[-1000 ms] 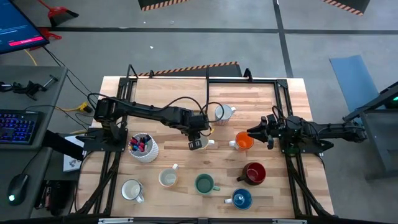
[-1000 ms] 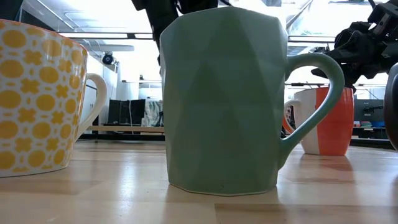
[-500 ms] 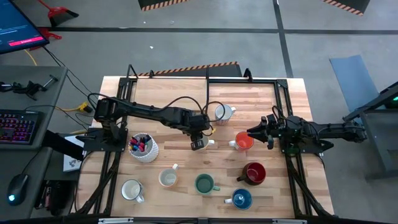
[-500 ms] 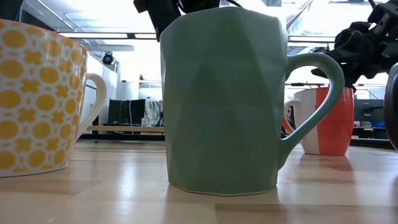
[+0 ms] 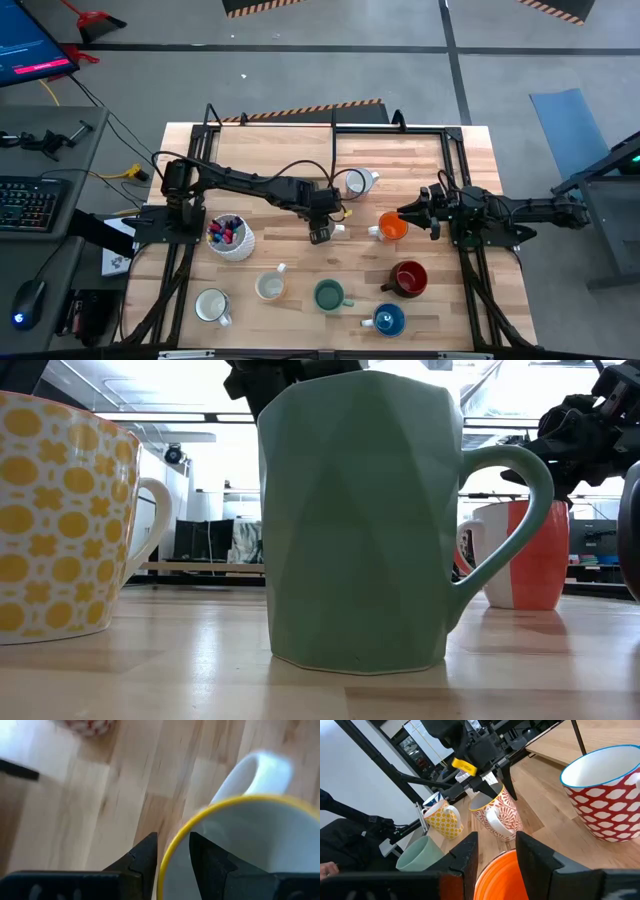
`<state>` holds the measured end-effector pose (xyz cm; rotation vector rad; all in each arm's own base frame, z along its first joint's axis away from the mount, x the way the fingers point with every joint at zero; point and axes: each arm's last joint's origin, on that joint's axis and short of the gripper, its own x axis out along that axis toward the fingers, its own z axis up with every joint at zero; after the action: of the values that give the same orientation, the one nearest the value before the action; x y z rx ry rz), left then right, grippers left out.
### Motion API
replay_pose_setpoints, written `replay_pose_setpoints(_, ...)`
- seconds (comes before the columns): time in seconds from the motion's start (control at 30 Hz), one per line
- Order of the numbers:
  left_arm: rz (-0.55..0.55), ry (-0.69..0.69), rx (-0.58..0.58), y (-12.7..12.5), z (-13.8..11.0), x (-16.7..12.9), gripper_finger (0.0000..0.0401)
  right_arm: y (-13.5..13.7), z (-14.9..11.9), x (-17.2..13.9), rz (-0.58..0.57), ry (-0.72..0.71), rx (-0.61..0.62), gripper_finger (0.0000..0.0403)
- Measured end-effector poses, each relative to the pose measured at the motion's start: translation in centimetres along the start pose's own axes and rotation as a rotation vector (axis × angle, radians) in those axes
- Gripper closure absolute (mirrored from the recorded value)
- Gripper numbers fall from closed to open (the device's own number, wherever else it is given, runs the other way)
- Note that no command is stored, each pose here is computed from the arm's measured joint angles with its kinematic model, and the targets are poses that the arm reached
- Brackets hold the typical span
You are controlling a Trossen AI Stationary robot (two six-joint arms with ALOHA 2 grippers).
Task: Place coffee mugs
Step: Put the orange patterned mug on the shelf
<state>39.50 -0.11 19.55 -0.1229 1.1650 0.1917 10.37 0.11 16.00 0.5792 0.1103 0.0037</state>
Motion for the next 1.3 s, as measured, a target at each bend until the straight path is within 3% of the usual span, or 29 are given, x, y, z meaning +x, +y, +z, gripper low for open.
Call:
replay_pose_setpoints(0.23,-0.007,-0.010,-0.001,0.0,0.1,0.0,0.0306,0.0,0.0,0.0,-0.001,0.000,-0.002,0.0289)
replay_pose_setpoints(0.47,-0.009,-0.013,-0.020,0.1,0.2,-0.1,0.0386,0.0,0.0,0.0,-0.002,0.001,-0.002,0.0289)
replay_pose_setpoints(0.7,0.002,0.002,-0.077,0.9,0.3,-0.2,0.0389,0.0,0.0,0.0,-0.004,0.000,-0.002,0.0289)
replay_pose_setpoints(1.13,0.137,0.273,0.110,4.0,1.7,-8.0,0.0389,-0.1,0.0,0.0,-0.025,-0.009,-0.003,0.0289)
replay_pose_setpoints(1.3,0.181,0.349,0.076,6.9,0.8,-9.9,0.0389,-0.1,0.0,0.0,-0.026,-0.007,-0.002,0.0289)
